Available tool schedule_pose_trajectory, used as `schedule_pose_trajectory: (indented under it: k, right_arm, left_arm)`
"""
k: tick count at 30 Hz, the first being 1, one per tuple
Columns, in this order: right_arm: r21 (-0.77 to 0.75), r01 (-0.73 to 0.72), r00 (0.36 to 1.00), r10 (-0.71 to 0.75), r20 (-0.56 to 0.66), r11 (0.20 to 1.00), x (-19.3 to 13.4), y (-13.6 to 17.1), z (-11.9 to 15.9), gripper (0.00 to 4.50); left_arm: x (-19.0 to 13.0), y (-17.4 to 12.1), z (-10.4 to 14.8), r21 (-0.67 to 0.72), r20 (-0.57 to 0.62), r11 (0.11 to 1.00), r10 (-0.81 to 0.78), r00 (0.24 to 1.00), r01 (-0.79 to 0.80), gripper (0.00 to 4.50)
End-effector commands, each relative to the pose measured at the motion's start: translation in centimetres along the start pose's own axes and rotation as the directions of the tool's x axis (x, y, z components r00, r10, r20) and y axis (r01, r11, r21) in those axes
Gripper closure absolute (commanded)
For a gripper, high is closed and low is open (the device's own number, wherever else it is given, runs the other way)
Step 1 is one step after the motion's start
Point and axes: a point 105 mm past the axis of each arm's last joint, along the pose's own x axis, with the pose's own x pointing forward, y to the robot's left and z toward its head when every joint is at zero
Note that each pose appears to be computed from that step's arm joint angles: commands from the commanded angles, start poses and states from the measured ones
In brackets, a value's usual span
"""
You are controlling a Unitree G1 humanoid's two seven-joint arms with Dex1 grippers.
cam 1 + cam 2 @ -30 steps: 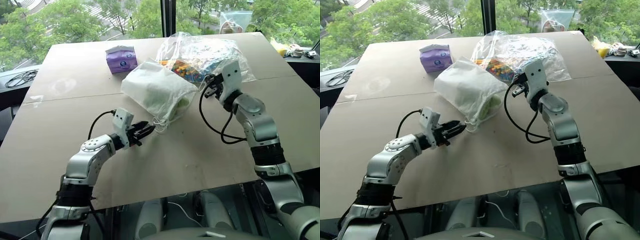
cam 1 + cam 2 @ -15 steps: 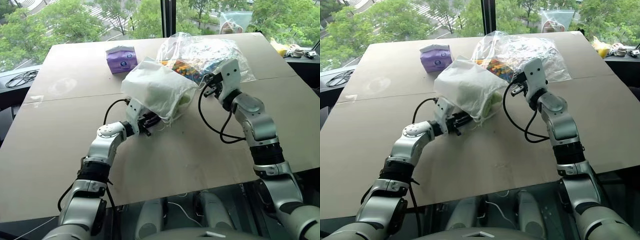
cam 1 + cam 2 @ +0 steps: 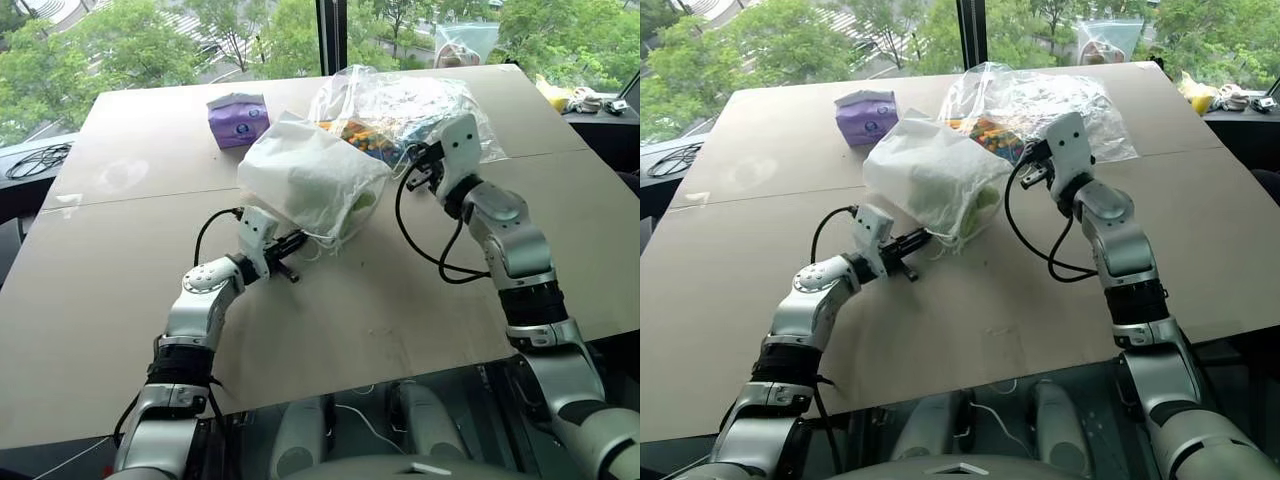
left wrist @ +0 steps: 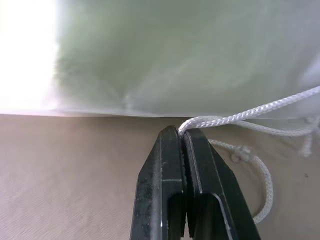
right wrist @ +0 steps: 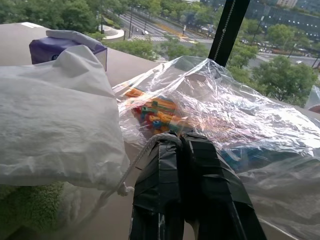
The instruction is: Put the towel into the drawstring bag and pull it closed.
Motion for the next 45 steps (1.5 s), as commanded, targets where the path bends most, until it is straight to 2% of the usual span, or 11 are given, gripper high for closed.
schedule_pose_trajectory:
  k: [1, 4, 7, 11, 15, 20, 25, 30, 39, 41, 45]
  right_arm:
    - [-0.125, 0.136, 0.987, -0.124, 0.104, 0.983, 0.0, -2.4, 2.5, 4.50]
    - [-0.171, 0.277, 0.955, -0.252, 0.154, 0.945, -0.3, -4.6, 3.0, 4.50]
    - [-0.186, 0.397, 0.909, -0.357, 0.214, 0.899, -0.8, -6.7, 4.1, 4.50]
    - [-0.221, 0.545, 0.832, -0.489, 0.263, 0.809, -2.1, -9.7, 4.6, 4.50]
    - [-0.165, 0.625, 0.775, -0.580, 0.252, 0.763, -3.0, -11.4, 4.1, 4.50]
    - [-0.071, 0.713, 0.696, -0.694, 0.184, 0.697, -4.3, -13.0, 2.6, 4.50]
    - [0.090, 0.848, 0.523, -0.852, 0.023, 0.523, -7.0, -15.3, -0.2, 4.50]
    - [0.168, 0.927, 0.355, -0.930, -0.092, 0.336, -9.7, -16.9, -1.9, 4.50]
    - [0.191, 0.973, 0.162, -0.972, -0.173, 0.128, -12.9, -17.8, -2.8, 4.50]
    - [0.202, 0.974, 0.139, -0.970, -0.197, 0.099, -13.2, -17.7, -3.1, 4.50]
    - [0.225, 0.969, 0.155, -0.964, -0.217, 0.105, -12.9, -17.1, -3.3, 4.50]
  left_arm:
    - [-1.1, 1.2, 3.3, 0.154, 0.156, 0.973, 0.149, 0.976, -0.173, 4.46]
    - [-1.7, 1.7, 4.0, 0.334, 0.219, 0.877, 0.286, 0.933, -0.347, 4.46]
    - [-2.6, 3.4, 5.3, 0.435, 0.298, 0.722, 0.448, 0.843, -0.537, 4.46]
    - [-4.4, 5.9, 7.2, 0.454, 0.400, 0.495, 0.630, 0.666, -0.741, 4.46]
    - [-5.8, 7.5, 8.0, 0.467, 0.435, 0.364, 0.699, 0.567, -0.806, 4.46]
    - [-9.2, 10.0, 7.9, 0.395, 0.432, 0.219, 0.813, 0.390, -0.892, 4.46]
    - [-13.8, 12.4, 7.1, 0.279, 0.378, 0.005, 0.919, 0.115, -0.960, 4.46]
    - [-14.3, 12.8, 7.1, 0.244, 0.358, -0.048, 0.933, 0.044, -0.968, 4.46]
    - [-15.1, 12.9, 7.2, 0.155, 0.357, -0.132, 0.932, -0.070, -0.979, 4.46]
    - [-15.2, 12.9, 7.3, 0.141, 0.357, -0.146, 0.930, -0.088, -0.979, 4.46]
    - [-15.2, 12.7, 7.7, 0.146, 0.378, -0.157, 0.921, -0.091, -0.977, 4.46]
